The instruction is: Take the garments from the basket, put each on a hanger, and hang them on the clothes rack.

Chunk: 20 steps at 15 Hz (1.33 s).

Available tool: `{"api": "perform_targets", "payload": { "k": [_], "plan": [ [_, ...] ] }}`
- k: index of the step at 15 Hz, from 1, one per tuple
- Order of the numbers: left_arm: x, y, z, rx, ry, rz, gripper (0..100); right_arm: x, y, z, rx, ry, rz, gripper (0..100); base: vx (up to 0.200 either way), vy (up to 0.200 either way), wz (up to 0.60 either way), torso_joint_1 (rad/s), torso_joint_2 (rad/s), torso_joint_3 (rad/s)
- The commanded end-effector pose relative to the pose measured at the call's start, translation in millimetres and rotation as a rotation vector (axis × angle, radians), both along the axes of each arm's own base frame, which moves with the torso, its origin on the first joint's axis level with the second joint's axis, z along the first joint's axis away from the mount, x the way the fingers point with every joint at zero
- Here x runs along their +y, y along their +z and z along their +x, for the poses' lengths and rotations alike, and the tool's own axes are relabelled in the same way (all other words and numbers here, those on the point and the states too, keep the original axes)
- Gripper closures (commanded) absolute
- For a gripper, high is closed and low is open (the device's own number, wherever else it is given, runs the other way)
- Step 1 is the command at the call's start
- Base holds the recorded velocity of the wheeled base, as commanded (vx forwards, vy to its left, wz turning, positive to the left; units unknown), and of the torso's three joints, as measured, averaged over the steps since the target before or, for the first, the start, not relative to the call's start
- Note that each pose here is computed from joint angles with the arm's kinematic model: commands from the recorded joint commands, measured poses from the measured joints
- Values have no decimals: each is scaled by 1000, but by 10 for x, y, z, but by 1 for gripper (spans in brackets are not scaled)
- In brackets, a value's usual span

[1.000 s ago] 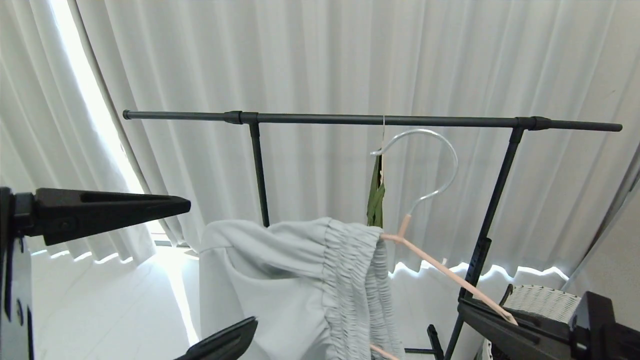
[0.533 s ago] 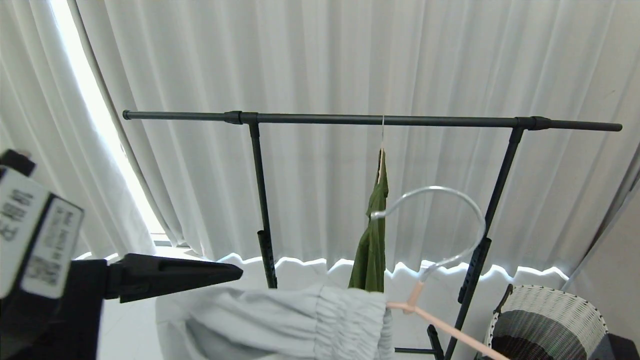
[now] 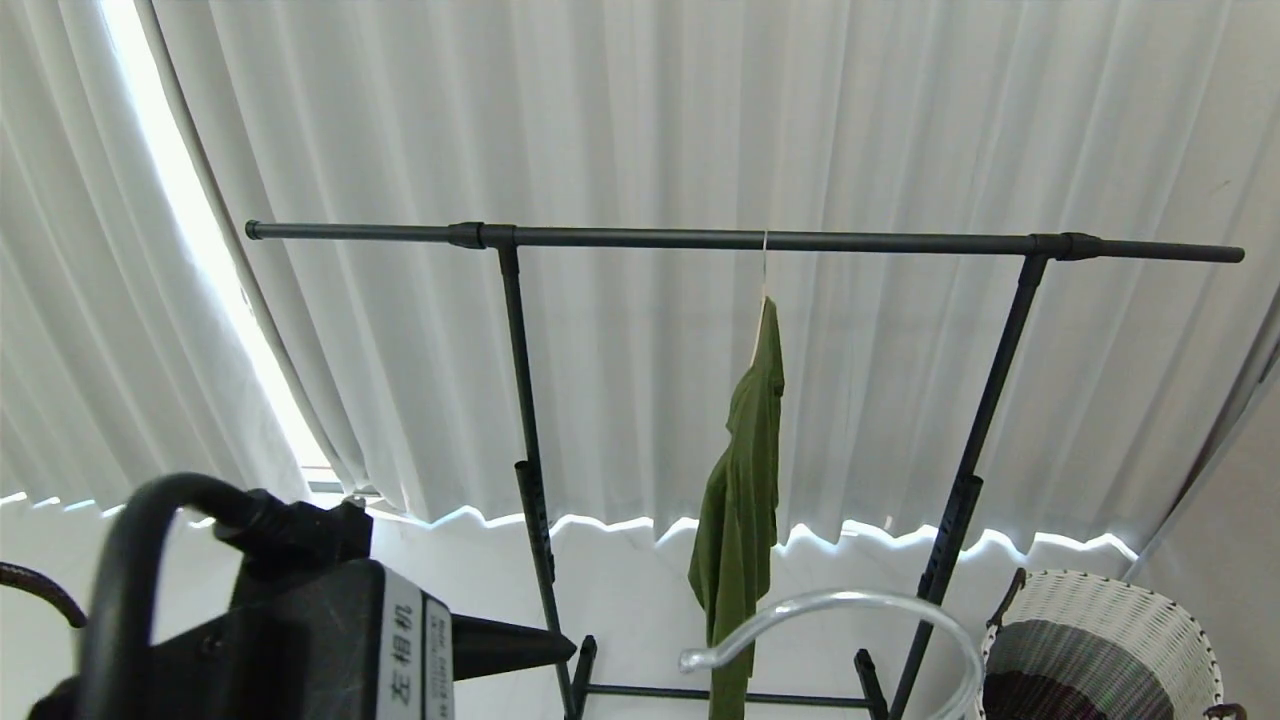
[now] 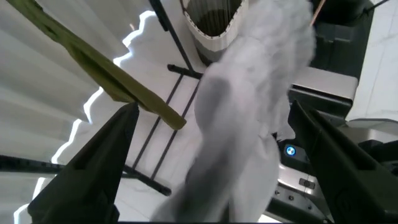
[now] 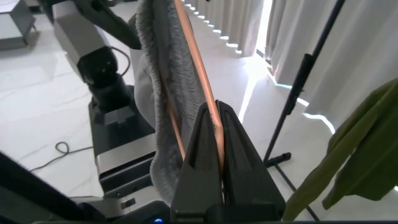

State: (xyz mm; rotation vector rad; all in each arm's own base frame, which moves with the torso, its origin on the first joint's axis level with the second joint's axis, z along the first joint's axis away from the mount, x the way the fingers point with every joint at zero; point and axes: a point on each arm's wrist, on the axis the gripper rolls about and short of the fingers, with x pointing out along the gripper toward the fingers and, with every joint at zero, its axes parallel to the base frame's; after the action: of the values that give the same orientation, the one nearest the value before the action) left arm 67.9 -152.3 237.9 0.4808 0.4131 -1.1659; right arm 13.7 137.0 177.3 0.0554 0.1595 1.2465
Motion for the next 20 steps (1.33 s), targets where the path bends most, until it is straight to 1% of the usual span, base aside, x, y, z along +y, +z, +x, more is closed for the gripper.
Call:
{"api": "perform_targets", "payload": {
  "k": [1,3,5,6,14,15,18,20],
  "plan": [
    [-52,-66,24,14,-1,28,0,15,-1,-16,0,12,-3,100,0,0,0,0,0,0],
    [-50,-126,20,23,-5,49,0,12,2,-16,0,12,-2,100,0,0,0,0,0,0],
    [-43,-136,11,34,-24,46,0,15,10,-16,-2,13,1,100,0,0,0,0,0,0],
    [-46,-140,12,35,-26,49,100,15,10,-16,-2,13,1,100,0,0,0,0,0,0],
    [-50,-139,5,34,-31,47,100,7,6,-16,-2,11,1,100,0,0,0,0,0,0],
    [-50,-139,5,34,-31,47,100,7,6,-16,-2,10,1,0,0,0,0,0,0,0],
    [-47,-158,11,35,-21,56,100,2,4,-11,-2,3,1,0,0,0,0,0,0,0],
    [-29,-193,22,17,19,77,100,2,4,-5,-2,-1,1,0,0,0,0,0,0,0]
  ]
}}
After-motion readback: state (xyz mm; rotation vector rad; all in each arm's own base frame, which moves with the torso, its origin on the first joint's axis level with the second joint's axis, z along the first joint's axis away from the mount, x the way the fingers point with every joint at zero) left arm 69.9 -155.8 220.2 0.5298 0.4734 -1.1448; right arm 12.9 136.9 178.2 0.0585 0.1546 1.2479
